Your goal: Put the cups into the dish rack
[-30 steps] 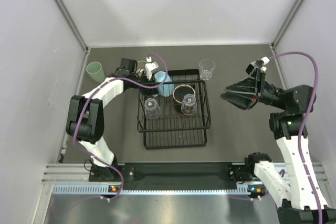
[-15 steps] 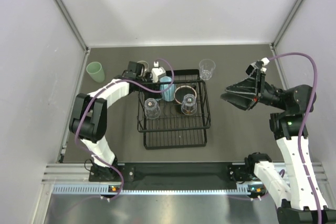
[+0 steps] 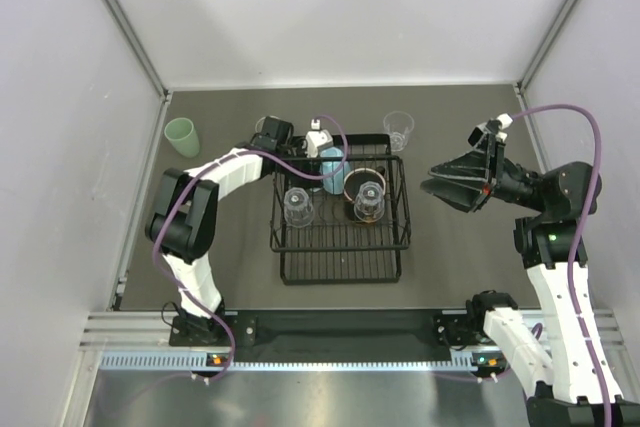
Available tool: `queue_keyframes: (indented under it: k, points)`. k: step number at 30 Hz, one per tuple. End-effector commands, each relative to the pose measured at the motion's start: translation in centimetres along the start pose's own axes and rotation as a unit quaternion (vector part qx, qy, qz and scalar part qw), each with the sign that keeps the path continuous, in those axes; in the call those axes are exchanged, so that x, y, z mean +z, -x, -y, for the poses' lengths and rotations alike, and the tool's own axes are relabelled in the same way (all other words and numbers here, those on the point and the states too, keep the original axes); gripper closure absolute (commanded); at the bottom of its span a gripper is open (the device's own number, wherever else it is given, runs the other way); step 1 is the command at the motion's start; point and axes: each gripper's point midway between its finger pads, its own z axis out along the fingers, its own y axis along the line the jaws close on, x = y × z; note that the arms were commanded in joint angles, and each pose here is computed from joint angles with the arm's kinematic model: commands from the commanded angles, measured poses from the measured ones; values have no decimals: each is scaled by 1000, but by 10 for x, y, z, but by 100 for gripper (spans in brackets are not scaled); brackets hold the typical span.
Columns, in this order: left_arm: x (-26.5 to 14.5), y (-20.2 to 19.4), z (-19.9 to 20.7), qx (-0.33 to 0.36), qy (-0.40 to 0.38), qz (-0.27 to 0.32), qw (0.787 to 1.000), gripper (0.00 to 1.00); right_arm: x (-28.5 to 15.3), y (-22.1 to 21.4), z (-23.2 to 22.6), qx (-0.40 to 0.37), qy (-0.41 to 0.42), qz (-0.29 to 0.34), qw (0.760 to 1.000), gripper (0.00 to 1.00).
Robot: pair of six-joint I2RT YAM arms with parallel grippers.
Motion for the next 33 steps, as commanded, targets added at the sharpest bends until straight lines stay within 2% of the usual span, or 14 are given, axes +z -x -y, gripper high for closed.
queue_keyframes:
  k: [1,18,29,30,32,33]
  points:
    - [-6,38,1,60,5,49,997,100,-3,-2,-7,21,4,8,1000,59]
    - [-42,18,-1,50,74,40,995,100,-3,3,2,27,-1,16,1000,59]
    - [-40,-1,-4,23,87,9,996,100,-3,3,3,25,-1,15,1000,59]
    - [-40,-2,-4,22,88,9,996,98,-3,3,3,25,-1,16,1000,59]
    - [-40,-5,-3,15,91,9,996,84,-4,2,4,26,-1,17,1000,59]
    - [-40,-5,-1,16,87,11,996,84,-4,3,6,29,-2,18,999,59]
